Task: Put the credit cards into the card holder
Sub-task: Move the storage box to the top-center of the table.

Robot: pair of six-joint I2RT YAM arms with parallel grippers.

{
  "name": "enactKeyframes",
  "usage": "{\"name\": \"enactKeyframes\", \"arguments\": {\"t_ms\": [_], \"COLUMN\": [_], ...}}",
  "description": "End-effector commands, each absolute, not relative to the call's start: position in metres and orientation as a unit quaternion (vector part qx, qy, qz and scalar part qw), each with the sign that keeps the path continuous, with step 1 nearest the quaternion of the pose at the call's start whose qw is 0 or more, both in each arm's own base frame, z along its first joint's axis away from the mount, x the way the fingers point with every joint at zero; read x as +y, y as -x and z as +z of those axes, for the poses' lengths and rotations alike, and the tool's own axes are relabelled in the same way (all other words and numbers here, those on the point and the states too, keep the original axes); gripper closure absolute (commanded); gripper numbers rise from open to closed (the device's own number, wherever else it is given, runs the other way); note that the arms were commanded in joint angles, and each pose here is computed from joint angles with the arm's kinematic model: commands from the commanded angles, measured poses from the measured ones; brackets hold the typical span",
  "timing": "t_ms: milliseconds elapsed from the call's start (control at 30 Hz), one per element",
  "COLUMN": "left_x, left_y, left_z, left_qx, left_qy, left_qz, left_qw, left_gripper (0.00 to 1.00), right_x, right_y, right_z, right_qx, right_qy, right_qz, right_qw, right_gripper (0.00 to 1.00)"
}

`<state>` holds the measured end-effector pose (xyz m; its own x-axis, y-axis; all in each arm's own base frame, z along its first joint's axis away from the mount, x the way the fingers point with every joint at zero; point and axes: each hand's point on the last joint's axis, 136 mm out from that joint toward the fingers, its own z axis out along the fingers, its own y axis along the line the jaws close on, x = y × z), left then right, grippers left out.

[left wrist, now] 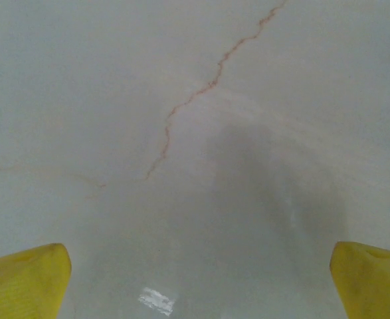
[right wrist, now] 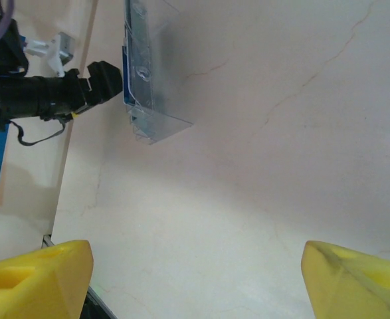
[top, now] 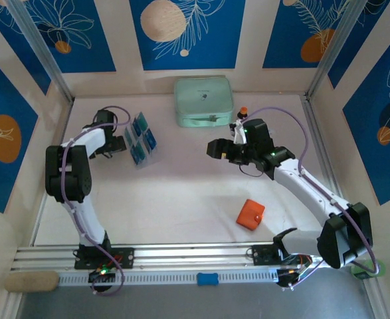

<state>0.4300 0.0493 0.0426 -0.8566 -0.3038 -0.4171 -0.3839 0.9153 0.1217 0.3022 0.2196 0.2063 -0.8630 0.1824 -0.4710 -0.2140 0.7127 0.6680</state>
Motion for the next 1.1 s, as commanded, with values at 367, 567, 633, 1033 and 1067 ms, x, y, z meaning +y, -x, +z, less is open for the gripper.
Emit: {"name": "enactKeyframes", "arguments": {"t_ms": [367, 567, 633, 1033, 1067], "left_x": [0.0, -0.037, -0.051, -0.097, -0.097], "left_y": [-0.442, -0.444, -0.442, -0.418, -0.416], "left_z": [0.045, 0.049, 0.048, 0.081, 0.088], "left_qx": [0.971, 0.974, 0.976, 0.97, 0.967], "left_qy": [0.128, 0.099, 0.089, 0.075, 0.079], "left_qz": [0.055, 0.035, 0.029, -0.021, -0.029], "left_qw": [0.196, 0.199, 0.198, 0.231, 0.24], "left_gripper": [0.0, 0.0, 0.0, 0.0, 0.0], "right_x": [0.203, 0.204, 0.205, 0.203, 0.204], "right_y": [-0.292, -0.294, -0.295, -0.298, -0.298], "right_z": [0.193, 0.191, 0.192, 0.188, 0.189], "right_qx": [0.896, 0.895, 0.894, 0.894, 0.893], "right_qy": [-0.013, -0.016, -0.016, -0.022, -0.022], "right_qz": [0.364, 0.367, 0.367, 0.369, 0.371], "right_qw": [0.254, 0.254, 0.255, 0.253, 0.253], "right_gripper": [0.17, 0.18, 0.18, 0.17, 0.17]}}
